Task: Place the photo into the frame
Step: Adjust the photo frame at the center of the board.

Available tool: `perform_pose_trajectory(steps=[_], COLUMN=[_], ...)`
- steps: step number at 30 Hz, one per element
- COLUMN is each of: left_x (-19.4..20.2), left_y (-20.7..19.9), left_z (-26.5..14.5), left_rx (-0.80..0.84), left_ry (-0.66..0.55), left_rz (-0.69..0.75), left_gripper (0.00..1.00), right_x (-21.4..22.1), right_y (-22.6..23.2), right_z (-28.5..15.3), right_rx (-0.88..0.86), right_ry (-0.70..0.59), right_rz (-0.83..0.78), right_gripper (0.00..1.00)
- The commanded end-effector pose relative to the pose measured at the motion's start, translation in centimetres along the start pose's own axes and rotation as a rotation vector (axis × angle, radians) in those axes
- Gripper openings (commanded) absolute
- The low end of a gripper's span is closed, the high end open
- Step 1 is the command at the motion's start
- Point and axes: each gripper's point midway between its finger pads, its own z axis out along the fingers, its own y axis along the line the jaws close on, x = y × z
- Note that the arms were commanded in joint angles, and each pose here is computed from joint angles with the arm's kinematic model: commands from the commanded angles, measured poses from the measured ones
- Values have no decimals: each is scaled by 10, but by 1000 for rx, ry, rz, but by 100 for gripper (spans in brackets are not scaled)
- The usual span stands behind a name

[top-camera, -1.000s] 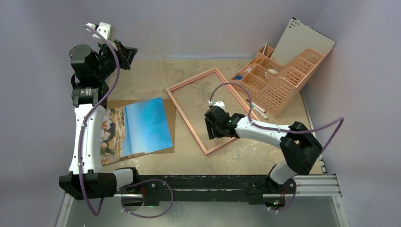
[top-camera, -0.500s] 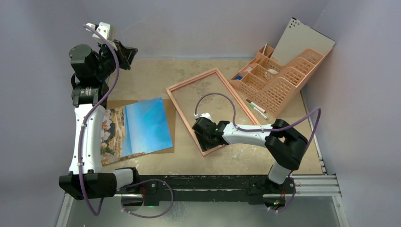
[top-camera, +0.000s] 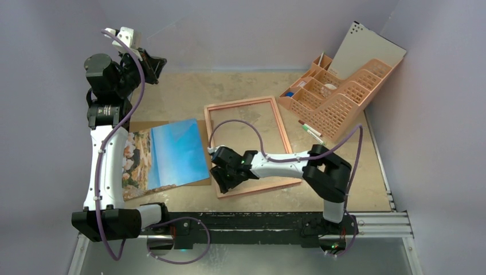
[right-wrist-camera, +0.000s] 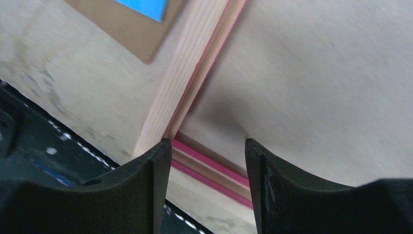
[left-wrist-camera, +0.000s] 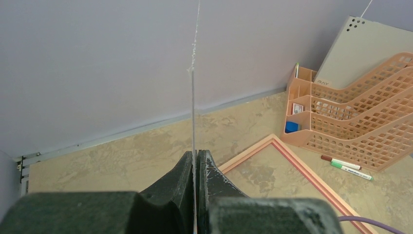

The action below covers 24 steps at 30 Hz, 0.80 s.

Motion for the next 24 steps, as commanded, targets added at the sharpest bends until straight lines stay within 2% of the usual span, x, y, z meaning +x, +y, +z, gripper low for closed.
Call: perform_pose_trajectory(steps=[1, 7, 14, 17, 21, 24], left_x=[-25, -26, -25, -24, -24, -24], left_y=[-2, 0, 2, 3, 6, 10], left_z=[-2, -2, -3, -3, -3, -3], left_rx=[-1, -14, -28, -32, -51, -72], left_ry=[-68, -71, -66, -65, -65, -64], left_rz=[31, 35, 37, 36, 33, 36], left_gripper=[0, 0, 0, 0, 0, 0], right_x=[-35, -68, -87, -99, -115, -117], right_y=[41, 60, 29, 30, 28, 20], right_z=[2, 2, 0, -1, 13, 24], right_rx=[-123, -162, 57, 77, 160, 229], right_ry=[-66, -155, -215, -243, -244, -236], right_rz=[26, 82, 184, 221, 268, 307], right_gripper=[60, 65, 63, 67, 69, 65])
